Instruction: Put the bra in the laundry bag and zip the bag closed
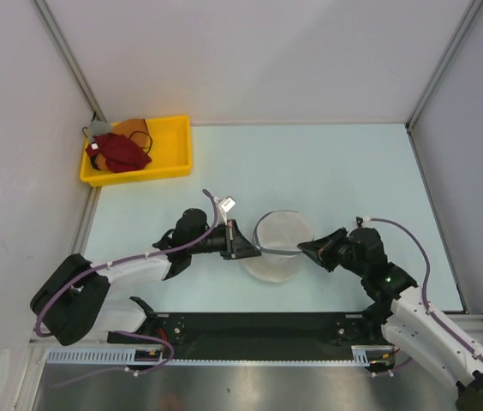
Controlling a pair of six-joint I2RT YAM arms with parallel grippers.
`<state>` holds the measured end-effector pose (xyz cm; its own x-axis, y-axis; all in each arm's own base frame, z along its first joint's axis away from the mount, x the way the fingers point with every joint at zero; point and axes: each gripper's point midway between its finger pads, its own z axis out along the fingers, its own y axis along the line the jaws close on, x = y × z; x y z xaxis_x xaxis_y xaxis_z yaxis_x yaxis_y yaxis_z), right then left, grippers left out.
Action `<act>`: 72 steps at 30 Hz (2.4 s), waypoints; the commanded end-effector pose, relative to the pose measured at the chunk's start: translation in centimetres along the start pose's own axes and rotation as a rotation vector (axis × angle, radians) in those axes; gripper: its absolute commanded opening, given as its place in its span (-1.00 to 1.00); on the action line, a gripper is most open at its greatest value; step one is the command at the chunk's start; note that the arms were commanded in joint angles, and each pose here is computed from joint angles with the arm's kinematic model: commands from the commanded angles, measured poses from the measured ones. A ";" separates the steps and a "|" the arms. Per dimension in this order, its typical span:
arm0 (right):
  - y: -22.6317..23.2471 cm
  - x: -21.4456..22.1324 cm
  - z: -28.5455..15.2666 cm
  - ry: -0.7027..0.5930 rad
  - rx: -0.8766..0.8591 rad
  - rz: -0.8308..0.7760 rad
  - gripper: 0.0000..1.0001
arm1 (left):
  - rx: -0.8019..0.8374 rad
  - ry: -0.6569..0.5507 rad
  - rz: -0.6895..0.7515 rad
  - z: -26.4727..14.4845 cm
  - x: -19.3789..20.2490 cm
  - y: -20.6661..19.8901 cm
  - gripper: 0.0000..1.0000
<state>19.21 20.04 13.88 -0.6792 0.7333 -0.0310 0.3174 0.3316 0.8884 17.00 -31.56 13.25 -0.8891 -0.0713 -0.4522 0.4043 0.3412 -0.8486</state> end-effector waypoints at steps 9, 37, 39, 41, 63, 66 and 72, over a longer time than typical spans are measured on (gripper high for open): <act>2.9 -5.6 3.6 0.201 -0.061 -0.415 -1.00 | 0.023 0.051 0.145 -1.2 -0.8 -1.4 -1.00; 3.0 -2.0 0.3 0.110 0.026 -0.281 0.67 | 0.162 0.036 0.041 3.0 1.1 -6.0 -1.00; 3.7 -1.1 0.5 0.095 -0.034 -0.244 0.62 | 0.163 0.037 0.040 3.0 1.2 -6.1 -1.00; 3.8 -0.4 0.8 0.075 -0.068 -0.225 0.53 | 0.164 0.042 0.039 3.0 1.4 -6.1 -1.00; 0.7 -4.1 2.2 0.128 -0.021 -0.266 -1.00 | -0.062 -0.053 0.020 -2.3 -3.3 1.2 -0.99; 1.0 -4.8 2.7 0.157 -0.018 -0.301 -1.00 | -0.098 -0.070 0.040 -3.2 -4.0 1.8 -1.00; 3.6 -7.5 5.1 0.150 -0.016 -0.405 -1.00 | -0.035 -0.035 0.046 -2.9 -2.6 0.3 -1.00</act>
<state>24.52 19.92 13.59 -0.8713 0.4642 -0.1594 0.1007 0.4870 0.8676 19.60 -28.70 14.29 -0.8779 -0.1213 -0.4631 0.3855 0.3943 -0.8342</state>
